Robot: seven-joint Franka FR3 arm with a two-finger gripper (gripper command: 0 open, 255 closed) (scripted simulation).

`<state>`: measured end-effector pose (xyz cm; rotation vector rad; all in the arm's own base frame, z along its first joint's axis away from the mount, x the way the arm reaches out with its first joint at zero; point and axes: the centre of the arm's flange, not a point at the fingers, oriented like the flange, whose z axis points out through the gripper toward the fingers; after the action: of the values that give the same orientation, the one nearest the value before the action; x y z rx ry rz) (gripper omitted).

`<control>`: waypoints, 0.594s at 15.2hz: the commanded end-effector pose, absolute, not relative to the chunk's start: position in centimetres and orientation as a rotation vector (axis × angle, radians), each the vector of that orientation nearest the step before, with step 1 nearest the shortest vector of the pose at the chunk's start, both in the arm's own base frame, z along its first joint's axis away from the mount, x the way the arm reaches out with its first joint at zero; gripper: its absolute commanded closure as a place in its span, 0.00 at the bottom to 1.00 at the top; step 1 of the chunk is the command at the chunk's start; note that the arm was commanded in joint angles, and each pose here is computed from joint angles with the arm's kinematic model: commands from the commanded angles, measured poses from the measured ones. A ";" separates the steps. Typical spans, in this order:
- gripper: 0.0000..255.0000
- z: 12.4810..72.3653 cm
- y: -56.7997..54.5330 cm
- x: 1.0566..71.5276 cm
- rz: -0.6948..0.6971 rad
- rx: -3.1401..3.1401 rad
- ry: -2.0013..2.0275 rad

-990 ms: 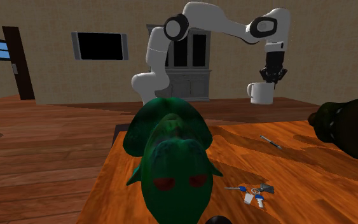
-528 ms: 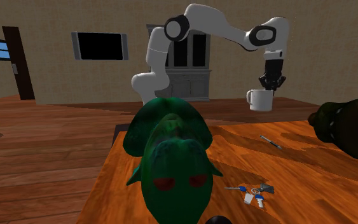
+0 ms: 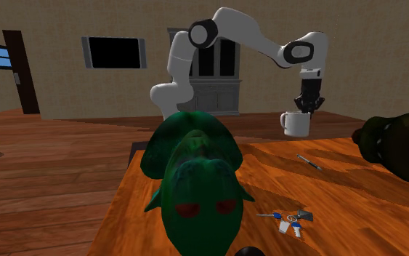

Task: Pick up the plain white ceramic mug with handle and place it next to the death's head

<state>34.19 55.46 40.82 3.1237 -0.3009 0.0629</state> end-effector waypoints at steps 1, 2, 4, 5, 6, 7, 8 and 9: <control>1.00 39.8 55.5 34.3 0.064 3.125 -0.301; 1.00 39.3 55.5 34.3 0.064 3.125 -0.301; 1.00 38.3 55.5 34.3 0.064 3.125 -0.301; 1.00 37.7 55.5 34.3 0.064 3.125 -0.301; 1.00 37.2 55.5 34.3 0.064 3.125 -0.301; 1.00 36.7 55.5 34.3 0.064 3.125 -0.301; 1.00 36.1 55.5 34.3 0.064 3.125 -0.301; 1.00 35.6 55.5 34.3 0.064 3.125 -0.301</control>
<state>34.33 55.54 36.14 3.1237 -0.3008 0.0628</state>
